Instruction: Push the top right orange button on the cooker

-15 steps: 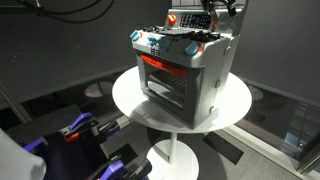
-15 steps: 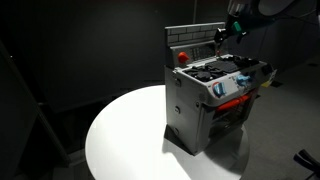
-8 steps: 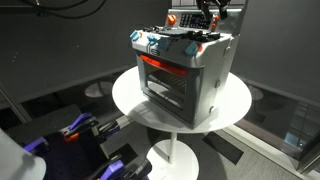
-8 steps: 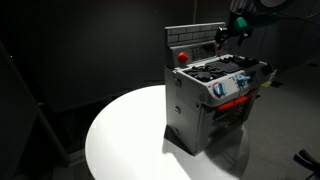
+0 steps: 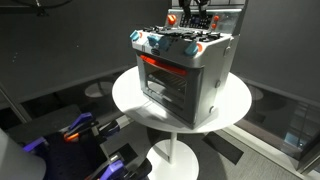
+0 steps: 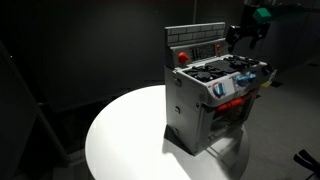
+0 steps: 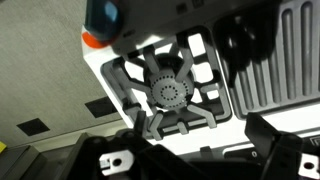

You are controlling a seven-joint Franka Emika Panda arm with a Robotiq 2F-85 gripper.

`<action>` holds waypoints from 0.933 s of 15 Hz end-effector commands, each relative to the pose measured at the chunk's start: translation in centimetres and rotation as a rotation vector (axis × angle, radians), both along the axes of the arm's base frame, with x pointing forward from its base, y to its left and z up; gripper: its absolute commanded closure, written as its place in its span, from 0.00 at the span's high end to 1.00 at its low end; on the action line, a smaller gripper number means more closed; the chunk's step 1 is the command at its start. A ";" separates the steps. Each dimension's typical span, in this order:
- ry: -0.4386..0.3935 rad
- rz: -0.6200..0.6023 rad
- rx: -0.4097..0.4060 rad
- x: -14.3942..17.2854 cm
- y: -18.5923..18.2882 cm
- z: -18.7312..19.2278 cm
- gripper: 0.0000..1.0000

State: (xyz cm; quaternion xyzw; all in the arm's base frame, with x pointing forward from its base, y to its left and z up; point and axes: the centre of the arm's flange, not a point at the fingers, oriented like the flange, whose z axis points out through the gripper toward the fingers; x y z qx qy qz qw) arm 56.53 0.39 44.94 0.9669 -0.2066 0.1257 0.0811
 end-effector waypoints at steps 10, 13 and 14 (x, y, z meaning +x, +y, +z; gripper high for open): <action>0.199 0.115 0.123 -12.4 2.0 1.1 1.00; 0.242 0.127 0.139 -14.5 2.4 1.1 1.00; 0.252 0.129 0.140 -15.0 2.5 1.1 1.00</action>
